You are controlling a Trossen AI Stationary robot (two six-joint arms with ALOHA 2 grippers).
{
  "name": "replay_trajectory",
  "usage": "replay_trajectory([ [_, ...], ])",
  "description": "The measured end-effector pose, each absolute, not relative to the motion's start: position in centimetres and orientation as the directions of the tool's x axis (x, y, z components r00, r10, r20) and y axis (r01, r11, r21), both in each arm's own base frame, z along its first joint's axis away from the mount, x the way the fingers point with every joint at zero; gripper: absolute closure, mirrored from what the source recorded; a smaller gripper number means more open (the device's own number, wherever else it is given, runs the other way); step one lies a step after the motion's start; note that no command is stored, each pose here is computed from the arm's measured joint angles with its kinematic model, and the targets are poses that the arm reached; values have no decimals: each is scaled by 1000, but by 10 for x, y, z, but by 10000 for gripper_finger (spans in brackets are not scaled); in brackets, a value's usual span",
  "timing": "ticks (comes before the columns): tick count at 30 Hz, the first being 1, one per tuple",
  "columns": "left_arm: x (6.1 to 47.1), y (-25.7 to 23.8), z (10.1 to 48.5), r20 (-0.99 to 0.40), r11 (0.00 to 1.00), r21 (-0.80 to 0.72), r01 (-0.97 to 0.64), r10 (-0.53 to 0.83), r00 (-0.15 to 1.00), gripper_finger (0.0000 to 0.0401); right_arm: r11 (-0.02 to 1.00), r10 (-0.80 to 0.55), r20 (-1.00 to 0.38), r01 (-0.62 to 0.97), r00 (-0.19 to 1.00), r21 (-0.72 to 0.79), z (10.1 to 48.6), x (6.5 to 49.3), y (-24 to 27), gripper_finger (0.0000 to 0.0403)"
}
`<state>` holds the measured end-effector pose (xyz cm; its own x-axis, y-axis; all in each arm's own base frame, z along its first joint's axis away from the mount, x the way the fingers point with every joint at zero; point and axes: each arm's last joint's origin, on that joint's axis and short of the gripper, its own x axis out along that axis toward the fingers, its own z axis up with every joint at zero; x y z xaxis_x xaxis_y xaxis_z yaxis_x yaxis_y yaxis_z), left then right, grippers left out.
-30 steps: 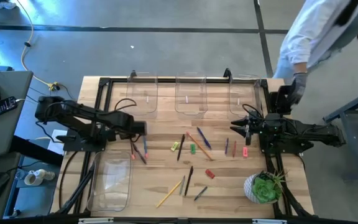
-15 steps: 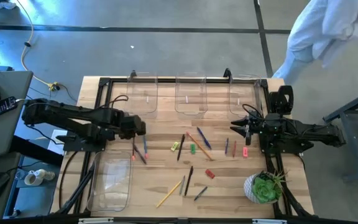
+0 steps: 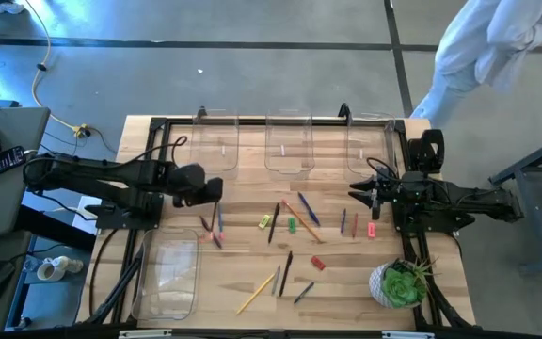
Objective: Sort crayons/erasers/pens/pencils in bins
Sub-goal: Put the brown pencil into the top left transparent bin
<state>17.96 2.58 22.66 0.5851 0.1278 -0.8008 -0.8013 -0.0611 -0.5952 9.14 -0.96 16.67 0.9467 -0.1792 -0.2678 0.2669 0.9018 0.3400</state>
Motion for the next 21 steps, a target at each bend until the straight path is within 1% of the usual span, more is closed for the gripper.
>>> replay_trajectory([
  [8, 191, 38, 239, -669, 32, -709, -705, 287, 686, 390, 902, -179, -270, 268, 946, 340, 167, 91, -10, 263],
  [12, 194, 51, 246, -590, 96, -748, -656, 357, 724, 390, 902, -179, -270, 268, 946, 340, 167, 91, -10, 263],
  [16, 194, 69, 254, -509, 160, -765, -624, 443, 738, 390, 902, -179, -270, 267, 946, 340, 167, 91, -10, 263],
  [21, 186, 97, 261, -444, 210, -741, -638, 559, 700, 390, 902, -179, -270, 268, 946, 340, 167, 91, -10, 263],
])
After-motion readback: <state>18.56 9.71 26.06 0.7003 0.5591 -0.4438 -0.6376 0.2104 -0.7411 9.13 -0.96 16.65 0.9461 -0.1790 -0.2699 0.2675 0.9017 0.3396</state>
